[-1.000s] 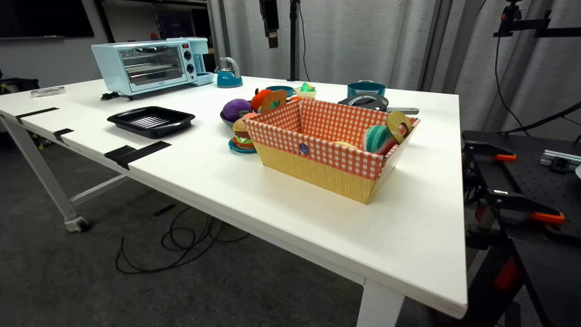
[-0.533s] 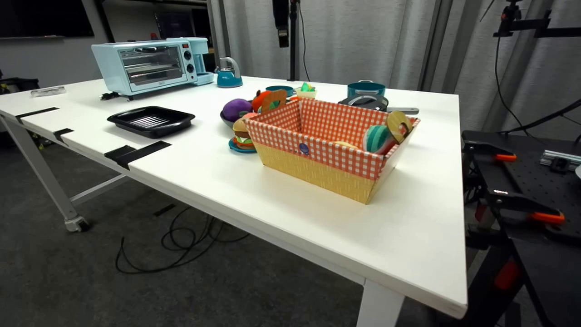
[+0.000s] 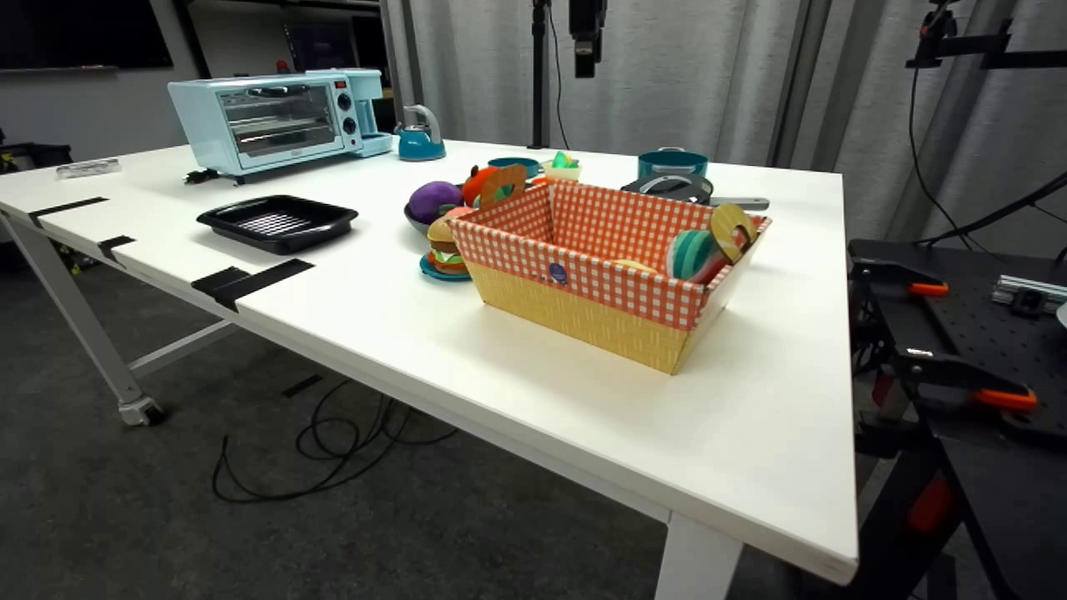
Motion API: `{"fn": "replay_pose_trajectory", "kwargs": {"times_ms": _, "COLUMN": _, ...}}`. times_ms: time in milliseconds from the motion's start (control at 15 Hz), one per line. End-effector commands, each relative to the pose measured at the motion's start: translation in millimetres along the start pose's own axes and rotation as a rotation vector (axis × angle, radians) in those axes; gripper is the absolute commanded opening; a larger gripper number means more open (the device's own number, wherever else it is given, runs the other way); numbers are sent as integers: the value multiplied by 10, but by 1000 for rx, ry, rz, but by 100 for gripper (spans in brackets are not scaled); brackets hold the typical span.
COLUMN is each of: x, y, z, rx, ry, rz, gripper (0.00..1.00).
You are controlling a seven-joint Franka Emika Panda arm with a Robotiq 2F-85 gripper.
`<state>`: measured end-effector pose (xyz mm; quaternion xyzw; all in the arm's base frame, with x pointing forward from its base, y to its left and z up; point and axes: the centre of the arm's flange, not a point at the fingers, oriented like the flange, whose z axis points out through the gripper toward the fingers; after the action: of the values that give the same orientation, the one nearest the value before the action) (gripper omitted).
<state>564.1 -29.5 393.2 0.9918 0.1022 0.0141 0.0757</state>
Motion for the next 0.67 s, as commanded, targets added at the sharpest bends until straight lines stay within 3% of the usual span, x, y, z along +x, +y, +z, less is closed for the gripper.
{"fn": "replay_pose_trajectory", "kwargs": {"times_ms": 0, "x": -742, "y": -149, "z": -22, "rx": -2, "ry": 15, "rz": 69, "gripper": 100}}
{"fn": "replay_pose_trajectory", "kwargs": {"times_ms": 533, "x": -1381, "y": -294, "z": 171, "rx": 20, "ry": -22, "rz": 101, "gripper": 100}}
{"fn": "replay_pose_trajectory", "kwargs": {"times_ms": 600, "x": -1126, "y": -264, "z": 228, "rx": 18, "ry": -56, "rz": 73, "gripper": 100}}
